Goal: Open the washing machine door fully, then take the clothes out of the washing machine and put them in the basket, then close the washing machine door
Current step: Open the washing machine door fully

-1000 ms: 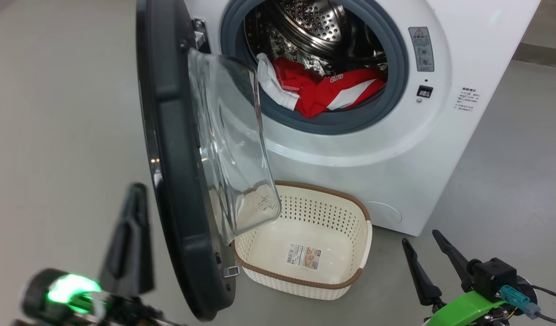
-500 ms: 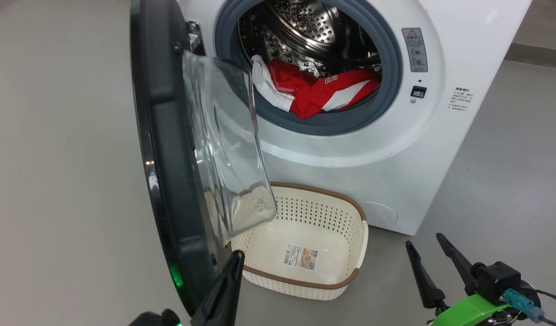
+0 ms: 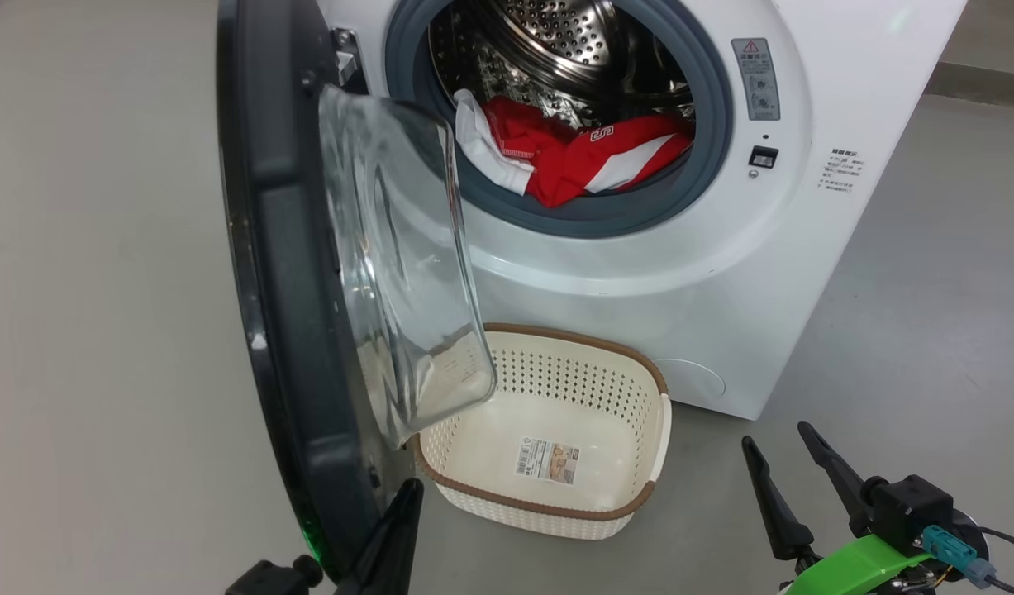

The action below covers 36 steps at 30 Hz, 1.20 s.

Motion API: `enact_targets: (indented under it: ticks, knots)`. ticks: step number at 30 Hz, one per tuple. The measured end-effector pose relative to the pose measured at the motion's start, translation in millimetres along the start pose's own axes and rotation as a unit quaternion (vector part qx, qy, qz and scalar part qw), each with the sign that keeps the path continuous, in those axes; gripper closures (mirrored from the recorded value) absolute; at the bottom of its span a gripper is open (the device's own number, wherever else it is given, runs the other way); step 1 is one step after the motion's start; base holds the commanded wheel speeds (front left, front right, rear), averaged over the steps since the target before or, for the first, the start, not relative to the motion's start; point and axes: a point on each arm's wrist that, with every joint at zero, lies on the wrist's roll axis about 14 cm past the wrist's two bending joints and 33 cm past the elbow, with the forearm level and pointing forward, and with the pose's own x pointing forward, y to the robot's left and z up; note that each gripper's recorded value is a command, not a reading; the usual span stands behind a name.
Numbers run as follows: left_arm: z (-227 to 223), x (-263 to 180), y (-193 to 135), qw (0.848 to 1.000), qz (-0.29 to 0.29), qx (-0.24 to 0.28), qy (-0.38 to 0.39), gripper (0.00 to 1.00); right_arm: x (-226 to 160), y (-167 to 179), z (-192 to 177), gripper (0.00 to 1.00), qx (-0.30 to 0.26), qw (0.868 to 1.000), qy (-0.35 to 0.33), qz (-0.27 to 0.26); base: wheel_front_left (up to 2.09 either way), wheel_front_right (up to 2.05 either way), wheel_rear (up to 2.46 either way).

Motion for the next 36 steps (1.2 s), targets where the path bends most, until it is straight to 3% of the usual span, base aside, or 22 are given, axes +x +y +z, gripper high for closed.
enact_targets:
  ticks: [8,17,36]
  knots:
    - [0.0,-0.3,13.0,1.0,0.022,0.001,0.0,1.0,1.9,0.9,-2.1,0.0,0.002,1.0,0.002,0.002,0.0,0.0,0.0]
    - [18.8,-7.1,54.3,0.996,0.086,0.026,-0.024,1.0,6.4,6.1,-2.5,0.0,-0.001,1.0,0.003,0.012,0.0,0.0,0.0]
    - [58.3,-23.9,147.5,0.969,0.221,0.092,-0.054,1.0,17.9,8.2,-13.0,0.0,0.003,1.0,0.015,0.027,0.0,0.0,0.0]
